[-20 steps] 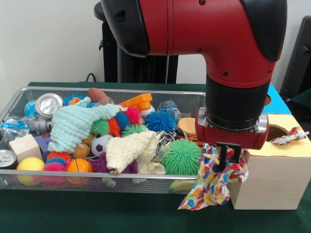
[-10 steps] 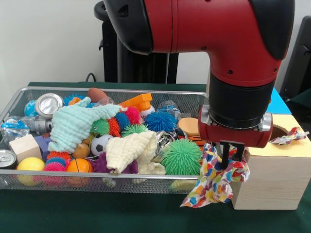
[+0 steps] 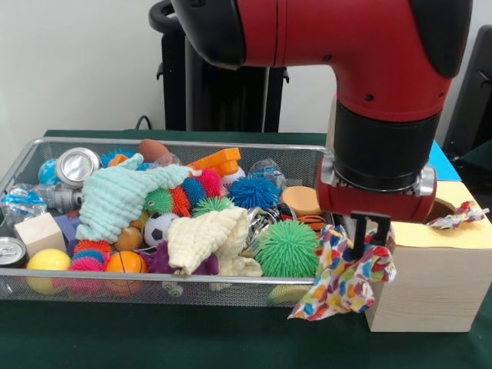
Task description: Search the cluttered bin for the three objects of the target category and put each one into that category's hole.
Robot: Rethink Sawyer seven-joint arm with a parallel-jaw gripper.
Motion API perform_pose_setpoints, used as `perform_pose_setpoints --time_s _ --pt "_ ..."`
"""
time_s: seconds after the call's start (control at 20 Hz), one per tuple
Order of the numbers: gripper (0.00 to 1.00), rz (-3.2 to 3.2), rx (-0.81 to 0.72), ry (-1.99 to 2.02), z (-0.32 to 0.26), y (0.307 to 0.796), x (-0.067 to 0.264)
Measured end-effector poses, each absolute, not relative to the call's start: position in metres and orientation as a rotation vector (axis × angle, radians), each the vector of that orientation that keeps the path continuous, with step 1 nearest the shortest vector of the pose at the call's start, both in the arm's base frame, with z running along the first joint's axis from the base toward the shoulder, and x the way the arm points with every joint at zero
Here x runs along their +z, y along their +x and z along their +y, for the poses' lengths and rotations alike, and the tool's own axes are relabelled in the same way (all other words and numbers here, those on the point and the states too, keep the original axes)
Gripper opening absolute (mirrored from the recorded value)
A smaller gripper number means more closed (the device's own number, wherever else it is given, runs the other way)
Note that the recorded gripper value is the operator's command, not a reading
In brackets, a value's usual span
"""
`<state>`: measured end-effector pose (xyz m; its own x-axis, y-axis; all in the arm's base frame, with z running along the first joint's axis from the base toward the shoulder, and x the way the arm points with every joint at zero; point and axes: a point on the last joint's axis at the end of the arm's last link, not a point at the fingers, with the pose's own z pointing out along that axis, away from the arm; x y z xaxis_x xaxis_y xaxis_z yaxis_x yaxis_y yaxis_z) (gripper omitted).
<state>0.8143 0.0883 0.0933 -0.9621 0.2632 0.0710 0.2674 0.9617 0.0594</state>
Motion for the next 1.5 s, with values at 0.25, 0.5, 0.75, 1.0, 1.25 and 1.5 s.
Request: perform_pose_setpoints --time_s 0.25,0.5,0.75,1.0,1.25,1.5 --pt "0.0 -3.058 -0.1 -0.405 0.09 0.813 0.105" --pt "0.0 -3.062 -0.102 -0.4 0.093 0.812 0.114" --pt "0.0 -3.071 -0.11 -0.405 0.095 0.813 0.128" --pt "0.0 -3.075 -0.11 -0.41 0.096 0.813 0.137" --pt "0.0 -3.071 -0.097 -0.416 0.093 0.81 0.143" --pt "0.0 -3.061 -0.077 -0.421 0.089 0.806 0.148"
